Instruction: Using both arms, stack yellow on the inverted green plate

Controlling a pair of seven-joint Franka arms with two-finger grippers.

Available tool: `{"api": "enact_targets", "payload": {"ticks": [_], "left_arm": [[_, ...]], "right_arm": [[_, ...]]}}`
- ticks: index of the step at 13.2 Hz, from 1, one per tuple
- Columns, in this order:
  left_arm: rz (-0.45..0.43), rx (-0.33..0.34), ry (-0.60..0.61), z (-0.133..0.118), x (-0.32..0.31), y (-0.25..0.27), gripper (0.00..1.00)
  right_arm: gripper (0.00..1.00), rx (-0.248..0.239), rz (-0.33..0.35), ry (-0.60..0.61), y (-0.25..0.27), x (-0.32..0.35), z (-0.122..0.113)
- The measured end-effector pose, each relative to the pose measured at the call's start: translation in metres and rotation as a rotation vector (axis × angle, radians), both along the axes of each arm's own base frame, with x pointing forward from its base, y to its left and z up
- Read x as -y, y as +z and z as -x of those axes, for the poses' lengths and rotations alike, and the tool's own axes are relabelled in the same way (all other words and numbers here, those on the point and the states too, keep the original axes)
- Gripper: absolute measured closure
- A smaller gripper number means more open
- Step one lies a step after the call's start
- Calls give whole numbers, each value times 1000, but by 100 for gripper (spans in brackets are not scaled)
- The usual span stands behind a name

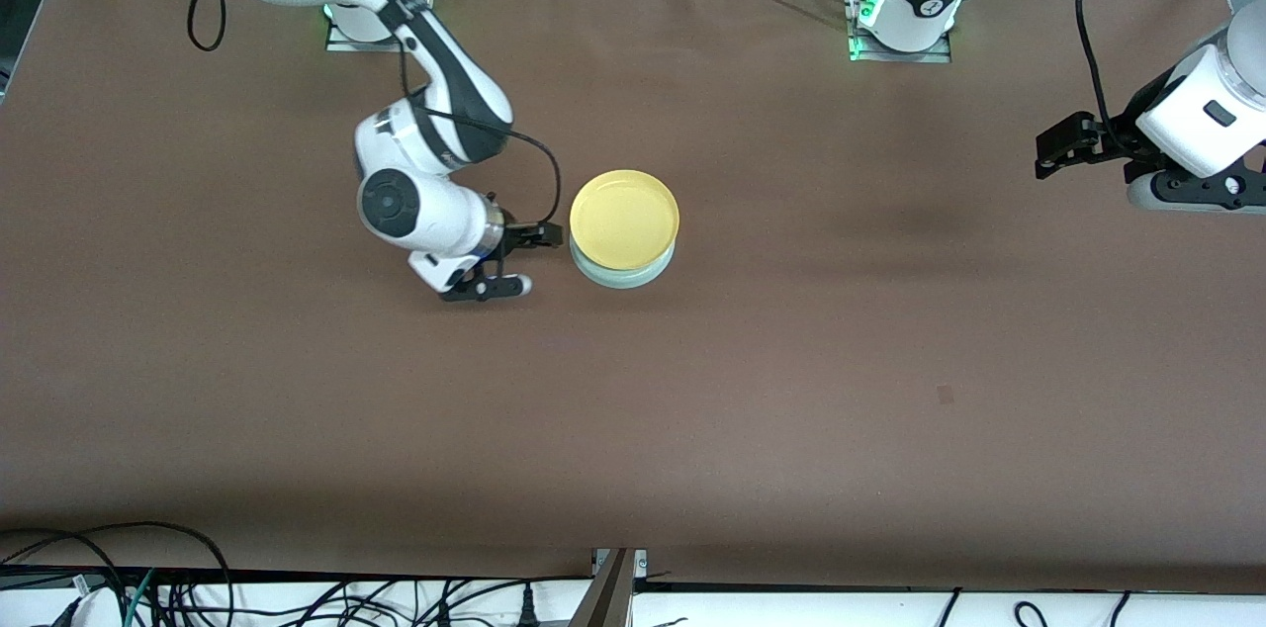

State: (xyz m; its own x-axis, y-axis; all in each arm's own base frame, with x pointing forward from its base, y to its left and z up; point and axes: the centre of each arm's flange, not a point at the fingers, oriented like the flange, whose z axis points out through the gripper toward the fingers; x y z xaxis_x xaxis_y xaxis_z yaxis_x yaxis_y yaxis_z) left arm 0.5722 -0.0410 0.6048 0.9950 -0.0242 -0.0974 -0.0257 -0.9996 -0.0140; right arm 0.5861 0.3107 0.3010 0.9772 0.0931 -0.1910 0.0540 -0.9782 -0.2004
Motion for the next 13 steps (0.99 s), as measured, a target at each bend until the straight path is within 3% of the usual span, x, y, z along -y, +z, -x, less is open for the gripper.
{"api": "enact_targets", "payload": {"ticks": [4,6,9,11,13], "left_arm": [[-3,-2,14,-1,-8,-1,0],[-4,-4,17,-2,-10,-3,0],[-4,-5,18,-2,-10,-3,0],[-4,-5,18,-2,-10,-3,0],[-4,-5,15,-2,-9,-3,0]], "right_arm": [[0,80,116,42,74,58,-52],[0,70,153,15,96,94,-67],[0,49,199,0,131,157,-84],[0,70,203,2,154,193,-90],[0,75,200,-30,184,229,-84]]}}
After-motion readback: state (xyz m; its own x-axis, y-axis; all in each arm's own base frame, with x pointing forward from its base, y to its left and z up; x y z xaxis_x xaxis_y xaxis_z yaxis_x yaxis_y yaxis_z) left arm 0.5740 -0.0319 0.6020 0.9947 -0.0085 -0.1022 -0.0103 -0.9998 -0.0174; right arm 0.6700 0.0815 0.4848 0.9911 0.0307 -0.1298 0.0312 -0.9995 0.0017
